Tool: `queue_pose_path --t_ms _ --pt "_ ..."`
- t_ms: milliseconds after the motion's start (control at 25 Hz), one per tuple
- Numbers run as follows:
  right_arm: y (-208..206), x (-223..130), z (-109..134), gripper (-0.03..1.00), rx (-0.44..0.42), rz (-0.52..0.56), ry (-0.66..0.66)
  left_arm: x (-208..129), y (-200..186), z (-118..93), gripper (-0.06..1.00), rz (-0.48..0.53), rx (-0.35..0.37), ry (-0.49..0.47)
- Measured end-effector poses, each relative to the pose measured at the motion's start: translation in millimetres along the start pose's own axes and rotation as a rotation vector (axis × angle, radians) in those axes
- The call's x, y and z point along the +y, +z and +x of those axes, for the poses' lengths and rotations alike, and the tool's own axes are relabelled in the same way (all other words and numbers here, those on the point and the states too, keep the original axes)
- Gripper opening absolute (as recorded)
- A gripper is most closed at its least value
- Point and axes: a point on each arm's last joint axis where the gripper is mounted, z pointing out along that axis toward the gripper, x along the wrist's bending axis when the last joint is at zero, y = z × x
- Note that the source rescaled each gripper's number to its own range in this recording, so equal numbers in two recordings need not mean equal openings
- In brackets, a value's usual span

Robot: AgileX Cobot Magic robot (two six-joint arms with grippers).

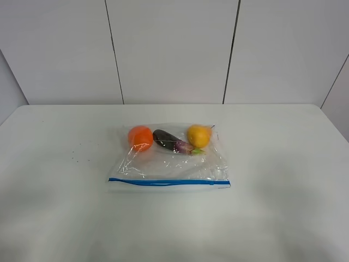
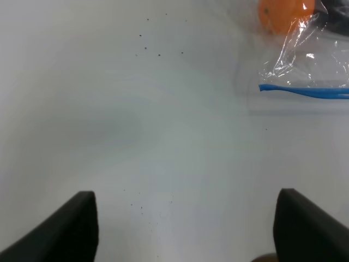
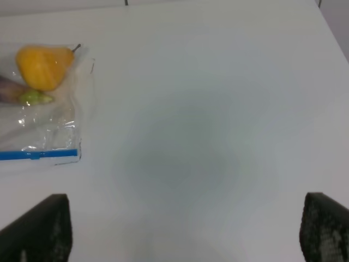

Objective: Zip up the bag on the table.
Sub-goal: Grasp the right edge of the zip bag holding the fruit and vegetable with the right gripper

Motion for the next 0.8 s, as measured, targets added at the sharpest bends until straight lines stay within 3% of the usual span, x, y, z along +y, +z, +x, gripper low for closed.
queue_pose_path --t_ms 560,800 --pt "0.5 1.9 -0.1 0.92 -0.002 0.007 -0.001 0.0 0.0 0.0 0.97 0.0 0.0 0.0" --pt "22.2 45.3 1.4 0.92 -0.012 0.148 0.001 0.0 0.0 0.0 0.97 0.0 0.0 0.0"
